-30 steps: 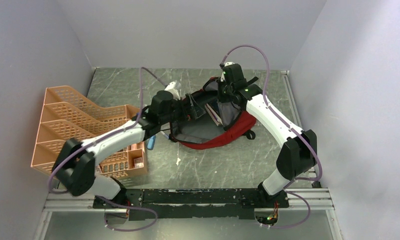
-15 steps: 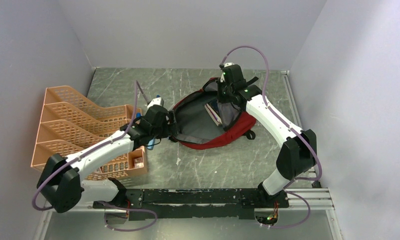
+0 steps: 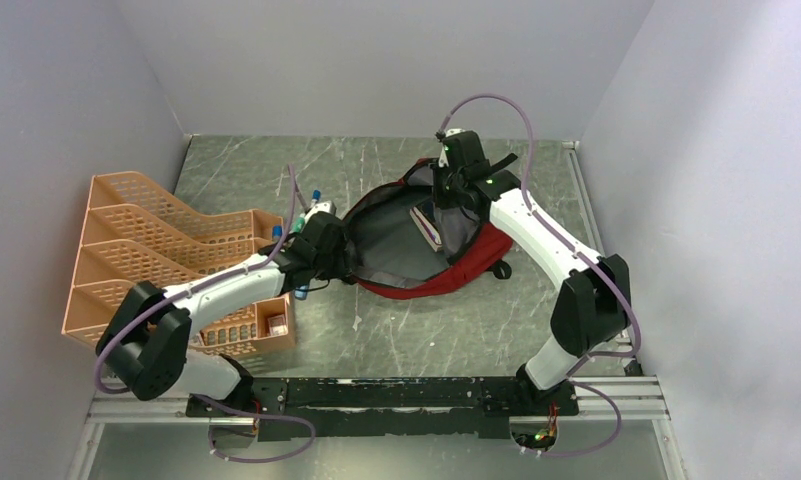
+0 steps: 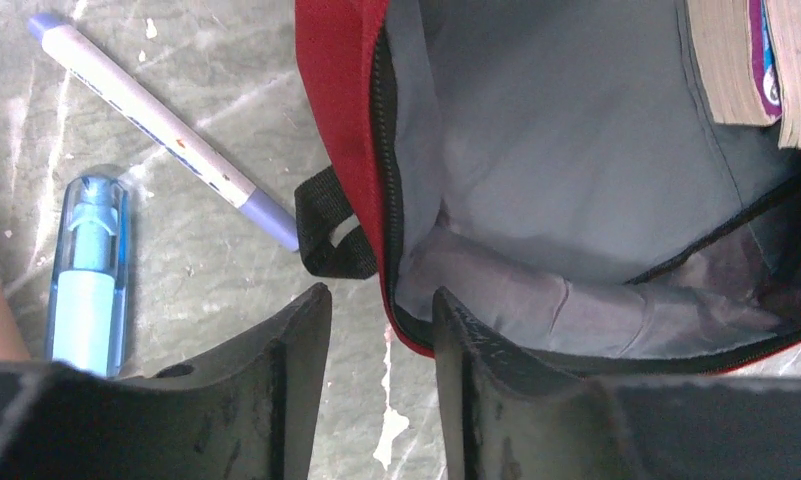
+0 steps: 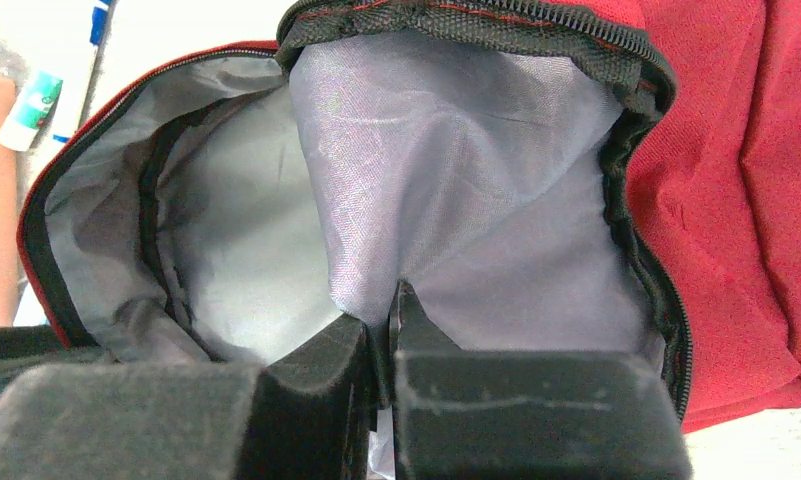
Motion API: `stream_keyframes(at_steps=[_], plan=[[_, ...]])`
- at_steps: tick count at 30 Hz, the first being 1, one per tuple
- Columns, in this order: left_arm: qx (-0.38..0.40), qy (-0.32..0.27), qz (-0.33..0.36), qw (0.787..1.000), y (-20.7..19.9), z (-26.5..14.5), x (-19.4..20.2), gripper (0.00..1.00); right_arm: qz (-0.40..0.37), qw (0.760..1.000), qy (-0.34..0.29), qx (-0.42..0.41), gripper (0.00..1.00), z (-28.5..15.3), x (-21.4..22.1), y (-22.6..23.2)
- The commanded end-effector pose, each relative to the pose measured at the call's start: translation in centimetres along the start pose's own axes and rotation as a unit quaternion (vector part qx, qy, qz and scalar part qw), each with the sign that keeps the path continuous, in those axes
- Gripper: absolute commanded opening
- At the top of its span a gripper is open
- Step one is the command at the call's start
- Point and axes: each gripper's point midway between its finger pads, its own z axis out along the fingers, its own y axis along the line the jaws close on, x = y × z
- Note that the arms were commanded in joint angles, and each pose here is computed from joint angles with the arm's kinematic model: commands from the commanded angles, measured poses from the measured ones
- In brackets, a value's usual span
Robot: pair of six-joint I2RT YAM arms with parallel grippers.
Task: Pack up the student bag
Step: Zip the student bag at the center of the board.
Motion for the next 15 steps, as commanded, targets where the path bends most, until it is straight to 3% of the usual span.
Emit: stream_keyframes(at_steps=[1,7,8,12,15], plan=[[0.014,-0.012,-0.01,1.0,-0.1,1.0,-0.8,0.41,-0.011,1.0,0.006,-0.02,0.08,0.6,0.5,0.7],[0.007,-0.007,-0.005,1.0,0.9,2.0,-1.3,0.1,-0.034,0.997,0.045,-0.05,0.12,1.1,2.2,1.6],[0.008,-0.007,-0.003,1.0,0.8,2.1,-1.5,0.06,-0.038,0.996,0.054,-0.063,0.17,1.2,2.6,2.0],[0.023,-0.013,-0.001,1.0,0.2,1.6,-2.6,0.05,-0.044,0.99,0.081,-0.111,0.36,1.4,3.9,3.5],[0.045,-0.023,-0.002,0.999,-0.9,0.7,-3.6,0.05,-0.036,0.99,0.059,-0.12,0.51,1.1,2.8,4.0]])
